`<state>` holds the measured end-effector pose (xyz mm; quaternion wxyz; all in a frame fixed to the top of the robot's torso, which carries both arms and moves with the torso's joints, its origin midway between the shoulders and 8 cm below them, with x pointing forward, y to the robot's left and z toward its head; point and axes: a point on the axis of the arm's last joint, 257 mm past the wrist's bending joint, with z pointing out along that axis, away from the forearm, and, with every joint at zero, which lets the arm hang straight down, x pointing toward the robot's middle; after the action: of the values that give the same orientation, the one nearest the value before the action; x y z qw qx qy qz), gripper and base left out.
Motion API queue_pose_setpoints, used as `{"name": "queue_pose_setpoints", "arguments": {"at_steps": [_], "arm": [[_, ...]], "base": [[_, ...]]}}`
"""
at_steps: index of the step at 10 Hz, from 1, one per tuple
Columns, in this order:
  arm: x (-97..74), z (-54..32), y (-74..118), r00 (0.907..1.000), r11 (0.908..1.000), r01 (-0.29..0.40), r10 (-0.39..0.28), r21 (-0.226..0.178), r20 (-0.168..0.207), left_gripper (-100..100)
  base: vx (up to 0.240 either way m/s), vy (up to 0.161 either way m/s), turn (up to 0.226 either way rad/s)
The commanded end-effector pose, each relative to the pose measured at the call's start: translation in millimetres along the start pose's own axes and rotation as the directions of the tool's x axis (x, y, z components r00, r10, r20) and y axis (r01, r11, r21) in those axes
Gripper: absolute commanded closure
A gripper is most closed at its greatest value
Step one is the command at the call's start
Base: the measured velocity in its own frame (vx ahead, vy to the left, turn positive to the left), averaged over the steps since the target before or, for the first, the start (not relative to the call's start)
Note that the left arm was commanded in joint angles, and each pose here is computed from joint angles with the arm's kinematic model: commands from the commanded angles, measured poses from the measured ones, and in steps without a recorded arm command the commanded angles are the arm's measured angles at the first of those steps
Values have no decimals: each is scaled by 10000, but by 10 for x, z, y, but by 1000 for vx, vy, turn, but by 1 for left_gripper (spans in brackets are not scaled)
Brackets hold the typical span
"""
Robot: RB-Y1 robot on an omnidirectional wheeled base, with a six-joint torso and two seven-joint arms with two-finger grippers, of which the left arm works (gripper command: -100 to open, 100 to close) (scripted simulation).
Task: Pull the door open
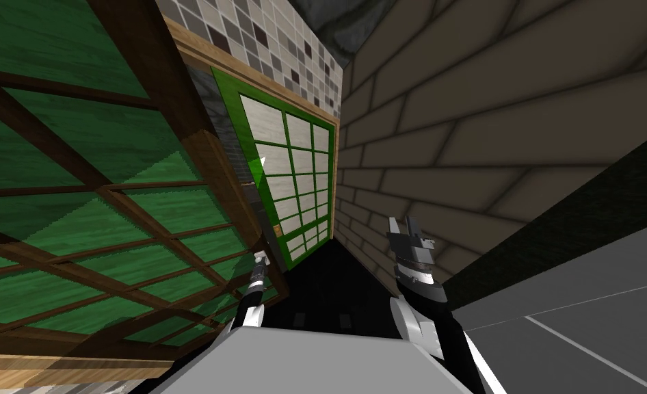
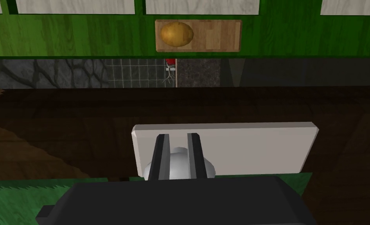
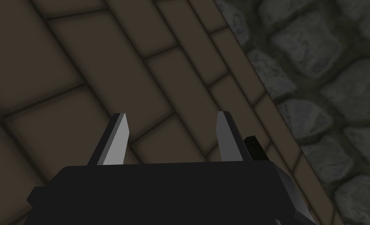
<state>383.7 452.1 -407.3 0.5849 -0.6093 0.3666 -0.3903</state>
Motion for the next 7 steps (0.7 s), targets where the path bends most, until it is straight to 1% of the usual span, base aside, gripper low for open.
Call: {"name": "queue_pose_setpoints", "arguments": {"at_steps": [1, 2, 3, 4, 5, 6, 7], "arm": [[-247, -10, -10, 9990, 9995, 310, -310, 19, 314, 100], [-247, -10, -10, 9990, 9995, 310, -310, 19, 314, 100], [-235, 1, -15, 9967, 9971, 756, -756, 42, 285, 100], [-235, 1, -15, 9967, 9971, 764, -765, 42, 285, 100], [-222, 11, -20, 9928, 9931, 1170, -1171, 60, 254, 100], [-222, 11, -20, 9922, 9926, 1216, -1217, 61, 254, 100], [-210, 22, -25, 9859, 9862, 1656, -1658, 77, 222, 100]], "base": [[-17, 1, -55], [-23, 0, -16], [-36, 5, -9], [-29, 11, -40], [-46, 17, -50], [-44, 11, -31], [-34, 3, -26]]}}
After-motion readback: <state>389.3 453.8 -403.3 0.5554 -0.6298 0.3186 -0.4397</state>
